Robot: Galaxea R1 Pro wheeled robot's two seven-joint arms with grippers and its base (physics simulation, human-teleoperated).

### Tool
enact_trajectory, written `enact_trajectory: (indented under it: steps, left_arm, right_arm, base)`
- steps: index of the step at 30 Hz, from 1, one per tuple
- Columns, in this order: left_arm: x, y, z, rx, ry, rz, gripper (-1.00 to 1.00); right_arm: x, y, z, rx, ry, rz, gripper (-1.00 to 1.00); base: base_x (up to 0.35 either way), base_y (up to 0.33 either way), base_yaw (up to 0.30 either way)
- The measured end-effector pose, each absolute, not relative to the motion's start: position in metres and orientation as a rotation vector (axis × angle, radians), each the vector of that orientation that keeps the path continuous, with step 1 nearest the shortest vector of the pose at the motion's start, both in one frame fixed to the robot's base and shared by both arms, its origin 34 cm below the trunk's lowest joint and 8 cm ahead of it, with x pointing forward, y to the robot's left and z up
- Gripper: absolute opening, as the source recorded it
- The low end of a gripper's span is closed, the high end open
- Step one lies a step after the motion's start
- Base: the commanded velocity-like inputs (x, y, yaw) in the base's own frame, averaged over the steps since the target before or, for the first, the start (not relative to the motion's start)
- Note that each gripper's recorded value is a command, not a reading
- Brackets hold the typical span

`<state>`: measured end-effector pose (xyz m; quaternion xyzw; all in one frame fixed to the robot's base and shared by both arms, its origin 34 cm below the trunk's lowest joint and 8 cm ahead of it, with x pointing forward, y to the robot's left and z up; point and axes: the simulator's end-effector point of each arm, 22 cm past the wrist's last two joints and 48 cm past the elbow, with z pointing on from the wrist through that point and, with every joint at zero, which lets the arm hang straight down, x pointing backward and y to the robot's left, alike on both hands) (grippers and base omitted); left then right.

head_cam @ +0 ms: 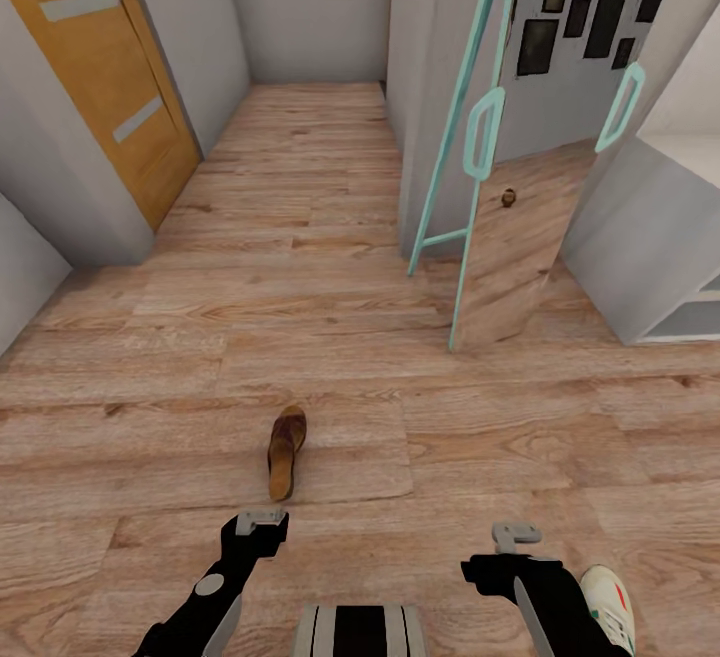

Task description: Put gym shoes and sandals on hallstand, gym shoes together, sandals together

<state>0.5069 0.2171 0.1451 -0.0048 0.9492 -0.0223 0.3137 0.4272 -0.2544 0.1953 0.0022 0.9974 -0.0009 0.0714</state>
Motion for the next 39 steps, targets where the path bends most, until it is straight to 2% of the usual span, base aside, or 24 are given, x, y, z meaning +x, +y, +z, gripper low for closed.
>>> enact_trajectory:
  steps: [9,39]
  left_arm:
    - [0.517,0.217,0.151,-0.012,2.480,-0.058,1.00]
    - [0.518,0.215,0.151,-0.010,2.477,-0.061,1.00]
  right_arm:
    - [0.435,-0.255,0.200,0.002,2.975,-0.010,1.00]
    - [0.442,-0.251,0.204,0.005,2.955,0.008,1.00]
  base:
    - [0.261,0.000,0.000]
    - [0.096,0.000,0.000]
